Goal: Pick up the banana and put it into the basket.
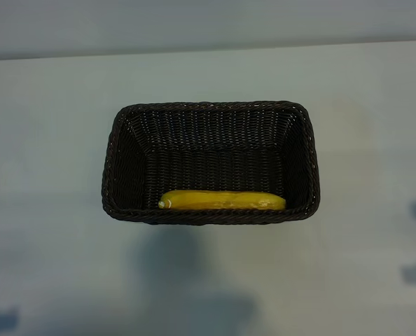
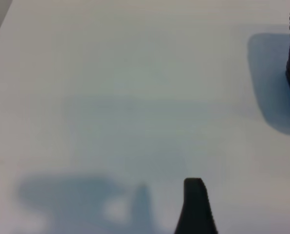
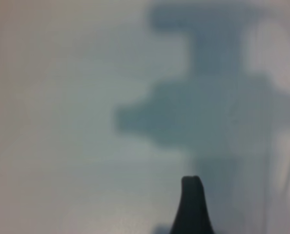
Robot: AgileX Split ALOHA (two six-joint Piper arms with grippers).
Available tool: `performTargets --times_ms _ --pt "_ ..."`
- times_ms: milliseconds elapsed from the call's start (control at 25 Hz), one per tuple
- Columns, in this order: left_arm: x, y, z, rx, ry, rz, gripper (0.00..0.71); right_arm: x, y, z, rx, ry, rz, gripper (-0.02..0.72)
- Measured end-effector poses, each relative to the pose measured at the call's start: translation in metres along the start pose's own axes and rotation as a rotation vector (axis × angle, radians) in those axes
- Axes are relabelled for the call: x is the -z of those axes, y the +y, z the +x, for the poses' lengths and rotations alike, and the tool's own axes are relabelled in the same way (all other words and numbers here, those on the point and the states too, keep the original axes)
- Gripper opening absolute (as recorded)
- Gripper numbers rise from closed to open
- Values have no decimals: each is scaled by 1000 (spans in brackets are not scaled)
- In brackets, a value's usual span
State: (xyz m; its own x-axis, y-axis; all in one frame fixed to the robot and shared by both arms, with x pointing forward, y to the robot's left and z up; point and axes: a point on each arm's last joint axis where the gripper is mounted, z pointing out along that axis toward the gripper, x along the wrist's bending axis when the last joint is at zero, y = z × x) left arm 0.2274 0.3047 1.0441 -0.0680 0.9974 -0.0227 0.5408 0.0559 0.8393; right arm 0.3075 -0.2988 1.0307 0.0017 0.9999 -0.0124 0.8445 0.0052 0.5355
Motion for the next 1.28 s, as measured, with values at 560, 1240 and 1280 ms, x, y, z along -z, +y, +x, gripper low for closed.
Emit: performTargets --times_ms 560,1240,1280 --pt "0 0 0 -2 0 0 548 53 -52 -3 -147 -121 -494 547" --pt "0 0 0 -3 1 0 548 53 -54 -2 -144 -117 -506 547" --pt "0 0 0 -3 1 0 548 53 -54 -2 -144 -117 -506 547"
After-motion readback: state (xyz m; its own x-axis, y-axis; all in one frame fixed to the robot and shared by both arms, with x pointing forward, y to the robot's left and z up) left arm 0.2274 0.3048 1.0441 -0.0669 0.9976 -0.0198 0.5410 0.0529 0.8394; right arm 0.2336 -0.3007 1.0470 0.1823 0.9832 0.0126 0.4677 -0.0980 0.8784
